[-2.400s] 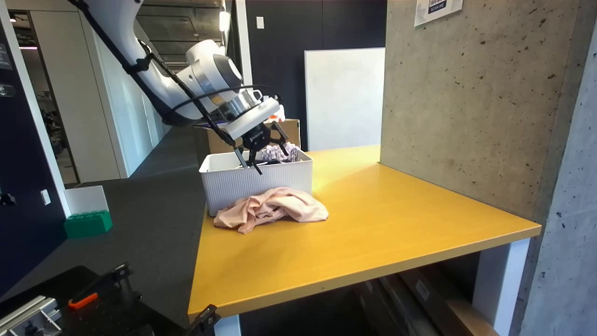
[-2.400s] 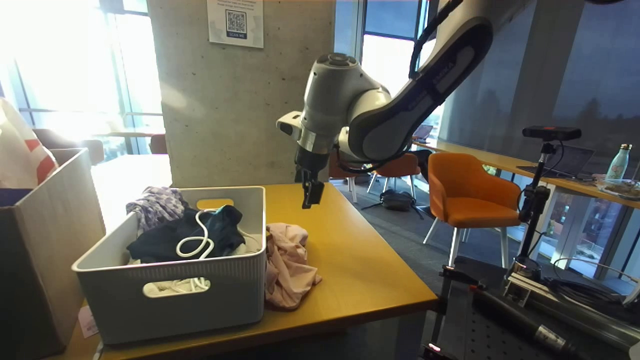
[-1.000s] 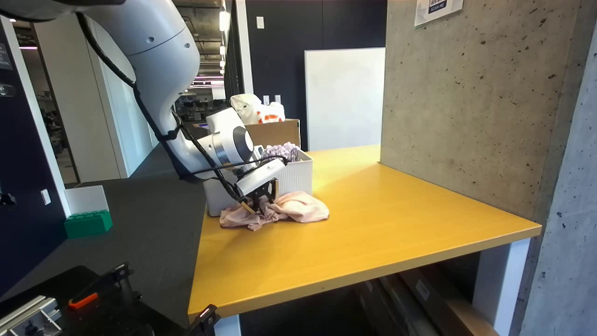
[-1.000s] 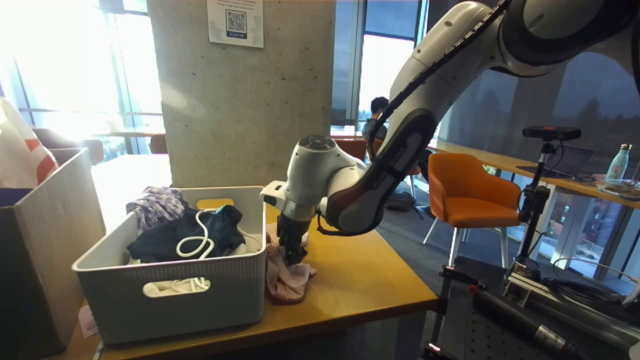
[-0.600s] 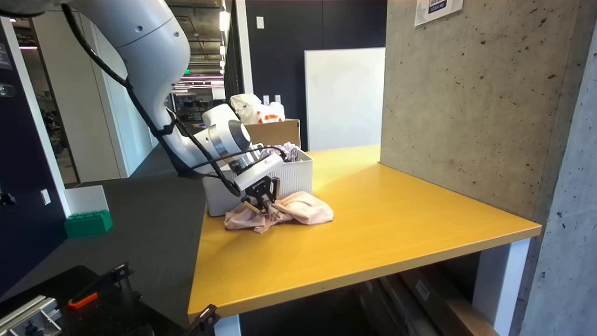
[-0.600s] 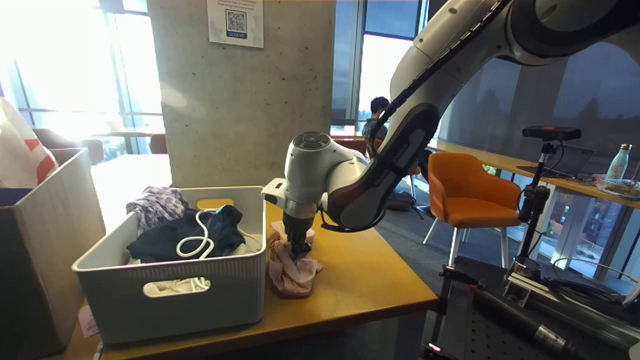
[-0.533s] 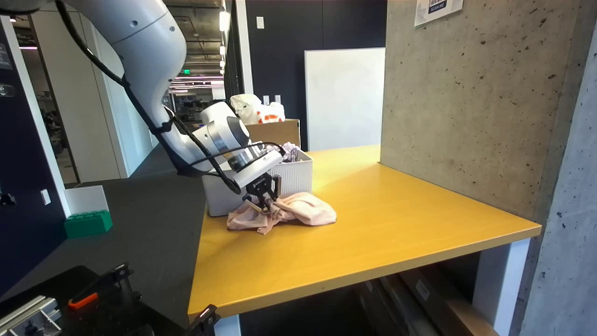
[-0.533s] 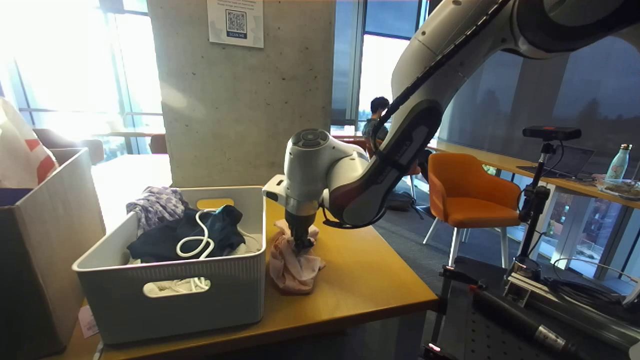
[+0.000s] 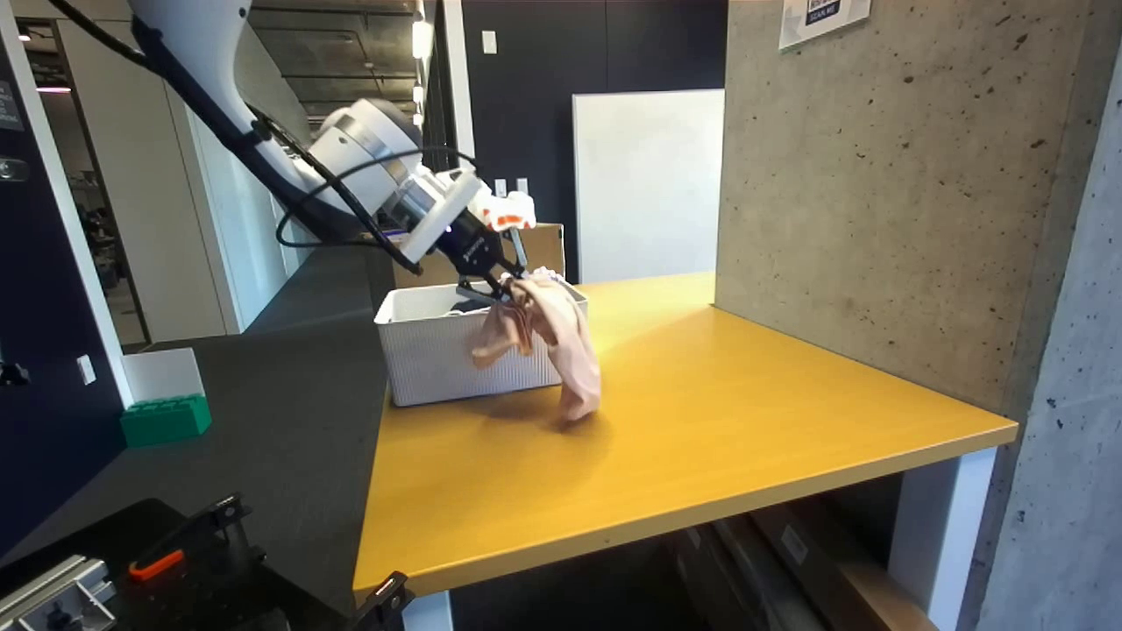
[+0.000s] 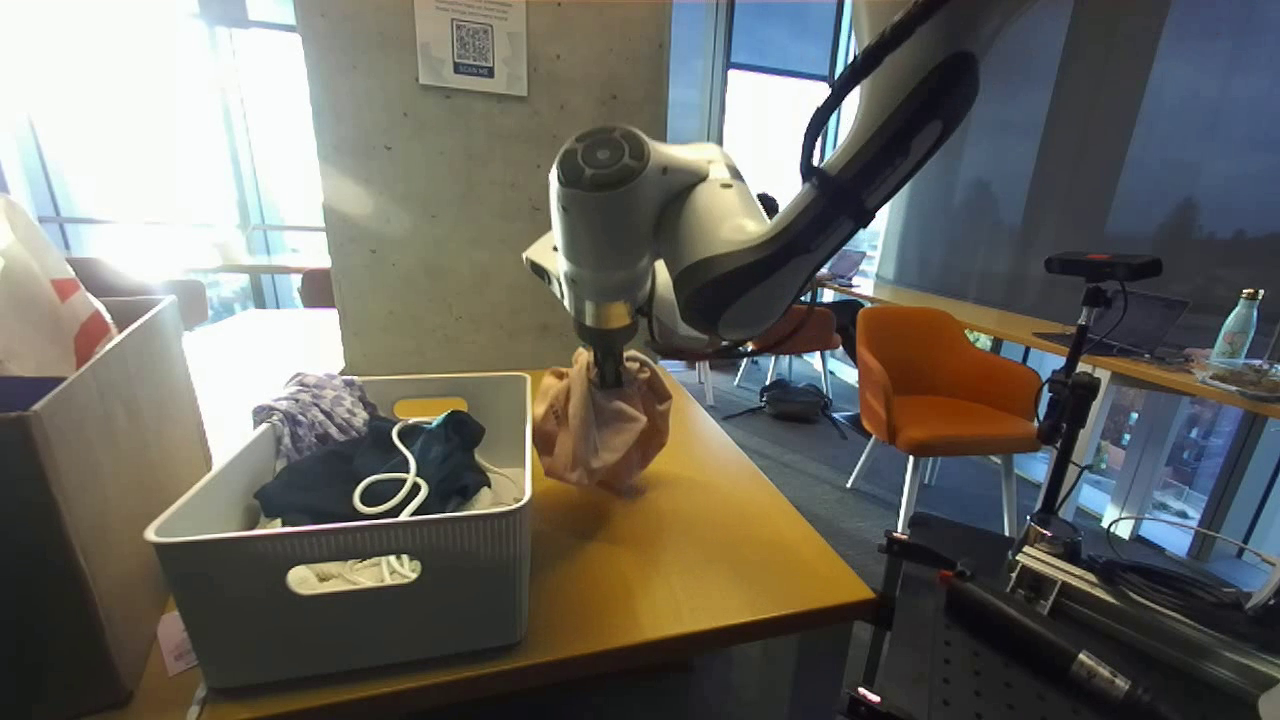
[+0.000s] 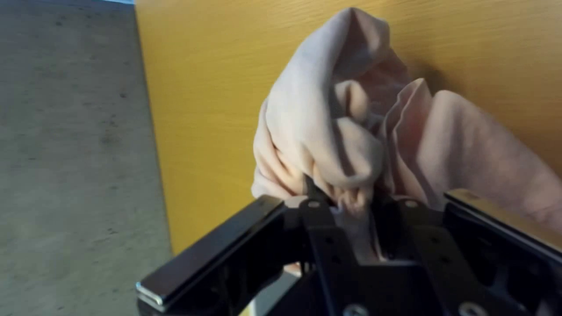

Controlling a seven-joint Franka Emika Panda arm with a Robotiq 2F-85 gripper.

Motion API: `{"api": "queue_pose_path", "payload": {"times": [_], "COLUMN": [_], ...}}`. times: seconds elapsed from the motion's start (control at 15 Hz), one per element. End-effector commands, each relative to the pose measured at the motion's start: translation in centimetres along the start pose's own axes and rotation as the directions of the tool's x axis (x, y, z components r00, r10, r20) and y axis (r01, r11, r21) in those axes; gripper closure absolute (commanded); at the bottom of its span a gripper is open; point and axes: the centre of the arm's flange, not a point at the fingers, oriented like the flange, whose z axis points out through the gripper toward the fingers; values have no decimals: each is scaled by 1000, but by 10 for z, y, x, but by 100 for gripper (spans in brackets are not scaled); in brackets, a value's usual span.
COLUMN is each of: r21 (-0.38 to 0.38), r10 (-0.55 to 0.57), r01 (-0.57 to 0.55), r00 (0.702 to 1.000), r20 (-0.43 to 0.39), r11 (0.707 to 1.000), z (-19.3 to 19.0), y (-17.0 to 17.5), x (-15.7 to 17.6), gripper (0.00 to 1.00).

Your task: Place the string and pink clothing in the basket

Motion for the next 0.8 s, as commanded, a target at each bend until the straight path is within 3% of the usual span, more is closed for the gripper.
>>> {"api": "queue_pose_path", "payload": {"times": [0.0, 0.13, 0.27, 0.47, 0.73], "r21": [-178, -256, -260, -192, -70], "r10": [79, 70, -8, -100, -154], "r01": [-88, -107, -67, 21, 138], "r00": [995, 986, 961, 908, 820], "r20": [-57, -150, -277, -407, -552], "r11": [980, 961, 963, 981, 988], "z": [-67, -95, -118, -133, -119], "y": [39, 54, 48, 15, -17], "x": [23, 48, 70, 88, 92], "gripper": [95, 95, 95, 95, 95]}}
